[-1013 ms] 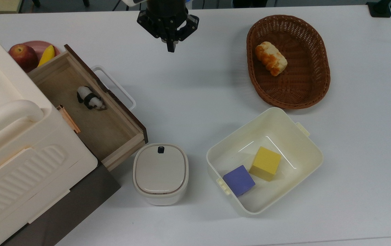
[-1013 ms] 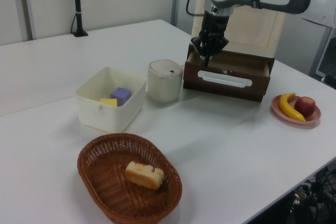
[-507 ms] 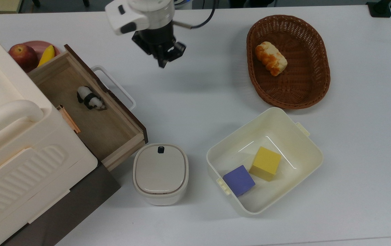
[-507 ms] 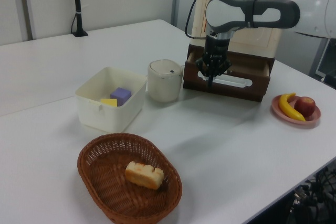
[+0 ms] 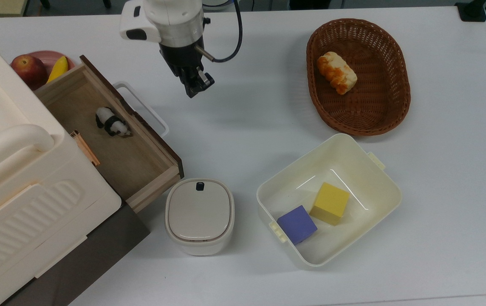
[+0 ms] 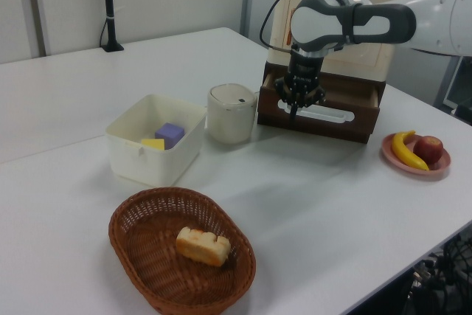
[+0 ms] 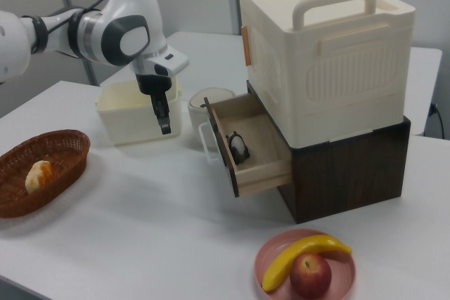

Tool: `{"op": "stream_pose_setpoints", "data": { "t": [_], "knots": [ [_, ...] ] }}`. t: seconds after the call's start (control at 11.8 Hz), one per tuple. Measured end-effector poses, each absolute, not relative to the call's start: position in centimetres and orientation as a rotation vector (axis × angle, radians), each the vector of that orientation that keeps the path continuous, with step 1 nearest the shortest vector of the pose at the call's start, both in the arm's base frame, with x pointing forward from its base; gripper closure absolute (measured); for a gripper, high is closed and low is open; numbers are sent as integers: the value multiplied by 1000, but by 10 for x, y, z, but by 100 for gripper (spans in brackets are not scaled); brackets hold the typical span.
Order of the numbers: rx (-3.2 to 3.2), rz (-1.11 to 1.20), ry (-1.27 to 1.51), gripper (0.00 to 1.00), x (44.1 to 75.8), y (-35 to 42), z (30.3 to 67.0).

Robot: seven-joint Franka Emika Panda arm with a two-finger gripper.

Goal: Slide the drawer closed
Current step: 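Lower the gripper against the drawer front beside its white handle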

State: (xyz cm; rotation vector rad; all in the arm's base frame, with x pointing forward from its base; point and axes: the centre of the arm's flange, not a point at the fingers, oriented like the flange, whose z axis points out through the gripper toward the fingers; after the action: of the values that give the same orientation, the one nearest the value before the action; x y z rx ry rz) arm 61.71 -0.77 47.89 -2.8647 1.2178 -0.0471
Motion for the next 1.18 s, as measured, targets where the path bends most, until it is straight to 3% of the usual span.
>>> {"op": "stream_pose_setpoints", "data": {
  "t": [0.68, 1.18],
  "knots": [
    [-2833, -68, 1311, 99, 631, -34, 448],
    [-2803, -133, 1365, 99, 637, -60, 446]
  ]
}}
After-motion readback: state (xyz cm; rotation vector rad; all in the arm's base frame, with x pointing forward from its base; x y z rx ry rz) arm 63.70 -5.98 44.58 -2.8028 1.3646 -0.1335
